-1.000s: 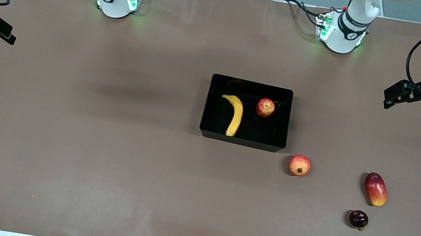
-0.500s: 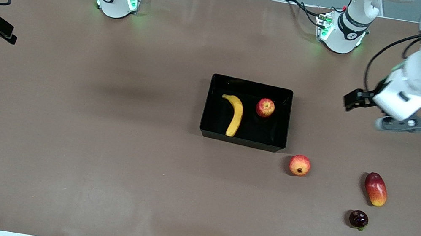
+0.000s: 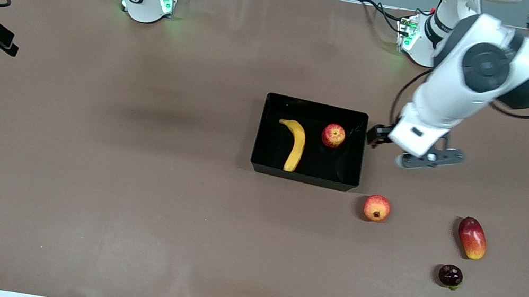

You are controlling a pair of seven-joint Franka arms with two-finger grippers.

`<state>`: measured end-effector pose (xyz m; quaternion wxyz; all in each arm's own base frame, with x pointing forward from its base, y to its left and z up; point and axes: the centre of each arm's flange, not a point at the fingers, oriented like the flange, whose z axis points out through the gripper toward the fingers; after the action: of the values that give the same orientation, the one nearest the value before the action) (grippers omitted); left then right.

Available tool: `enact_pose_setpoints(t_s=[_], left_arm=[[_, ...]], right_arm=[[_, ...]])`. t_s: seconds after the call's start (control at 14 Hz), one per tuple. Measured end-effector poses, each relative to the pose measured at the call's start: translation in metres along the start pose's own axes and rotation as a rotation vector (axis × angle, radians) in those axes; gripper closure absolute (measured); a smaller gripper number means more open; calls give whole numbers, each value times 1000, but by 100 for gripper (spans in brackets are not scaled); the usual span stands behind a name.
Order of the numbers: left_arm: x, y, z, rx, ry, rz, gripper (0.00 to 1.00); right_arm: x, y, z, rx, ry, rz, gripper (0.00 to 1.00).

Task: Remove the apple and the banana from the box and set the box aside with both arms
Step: 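Reach the left gripper into the black tray and grasp the apple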

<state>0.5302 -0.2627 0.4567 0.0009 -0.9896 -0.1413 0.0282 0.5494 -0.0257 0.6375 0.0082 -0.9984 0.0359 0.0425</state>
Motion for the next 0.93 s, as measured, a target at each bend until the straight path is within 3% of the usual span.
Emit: enact_pose_setpoints(t_s=[0.36, 0.71, 0.93], left_arm=[[-28, 51, 77, 22, -66, -49, 0], [-42, 68, 134, 72, -133, -44, 0], [-50, 68, 159, 68, -139, -38, 0]], right_arm=[[2, 8, -2, 1, 20, 15, 0], [19, 6, -10, 5, 145, 12, 0], [31, 1, -4, 6, 176, 3, 0]])
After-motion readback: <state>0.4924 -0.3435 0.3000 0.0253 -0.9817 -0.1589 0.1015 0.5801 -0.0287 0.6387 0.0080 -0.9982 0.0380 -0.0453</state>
